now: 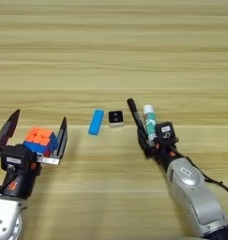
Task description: Move the objects on the table
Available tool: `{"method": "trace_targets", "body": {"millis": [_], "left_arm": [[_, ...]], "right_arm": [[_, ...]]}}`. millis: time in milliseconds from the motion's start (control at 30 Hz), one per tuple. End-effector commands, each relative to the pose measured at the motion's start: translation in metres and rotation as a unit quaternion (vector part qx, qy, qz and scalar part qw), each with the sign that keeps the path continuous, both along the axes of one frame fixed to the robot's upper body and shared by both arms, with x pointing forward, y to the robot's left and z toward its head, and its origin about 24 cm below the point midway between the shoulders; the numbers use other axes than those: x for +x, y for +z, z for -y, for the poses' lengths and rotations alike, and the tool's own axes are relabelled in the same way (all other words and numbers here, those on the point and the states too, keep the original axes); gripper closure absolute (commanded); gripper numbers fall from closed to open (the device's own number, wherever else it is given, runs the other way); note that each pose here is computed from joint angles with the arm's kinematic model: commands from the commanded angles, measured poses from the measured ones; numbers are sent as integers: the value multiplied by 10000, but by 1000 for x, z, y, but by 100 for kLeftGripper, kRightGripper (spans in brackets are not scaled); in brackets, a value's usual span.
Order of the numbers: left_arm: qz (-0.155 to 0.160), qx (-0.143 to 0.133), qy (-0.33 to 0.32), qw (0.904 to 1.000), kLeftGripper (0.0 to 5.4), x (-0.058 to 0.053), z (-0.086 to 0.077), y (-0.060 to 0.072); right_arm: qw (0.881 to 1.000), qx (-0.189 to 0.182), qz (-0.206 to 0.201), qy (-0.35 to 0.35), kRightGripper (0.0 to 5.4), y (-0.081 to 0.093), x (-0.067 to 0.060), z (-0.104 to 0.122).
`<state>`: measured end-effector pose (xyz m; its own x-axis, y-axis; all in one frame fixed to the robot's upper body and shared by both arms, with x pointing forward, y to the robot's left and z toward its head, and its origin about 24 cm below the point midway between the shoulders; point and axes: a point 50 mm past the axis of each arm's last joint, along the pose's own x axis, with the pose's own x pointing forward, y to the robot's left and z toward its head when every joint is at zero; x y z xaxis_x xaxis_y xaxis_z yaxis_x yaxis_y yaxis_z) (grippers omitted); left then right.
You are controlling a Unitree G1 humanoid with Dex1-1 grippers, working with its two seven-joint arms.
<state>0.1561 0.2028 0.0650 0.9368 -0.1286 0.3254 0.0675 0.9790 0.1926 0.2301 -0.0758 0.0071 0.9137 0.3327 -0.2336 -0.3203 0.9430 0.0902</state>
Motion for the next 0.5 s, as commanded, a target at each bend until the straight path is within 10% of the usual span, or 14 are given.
{"method": "trace_targets", "body": {"millis": [33, 500], "left_arm": [[52, 64, -31, 10000, 0, -1, -1, 3], [63, 58, -55, 9999, 0, 0, 0, 3]], "right_arm": [[9994, -83, -327, -40, 266, -12, -5, 1], [9994, -65, -323, -56, 376, -12, -5, 1]]}}
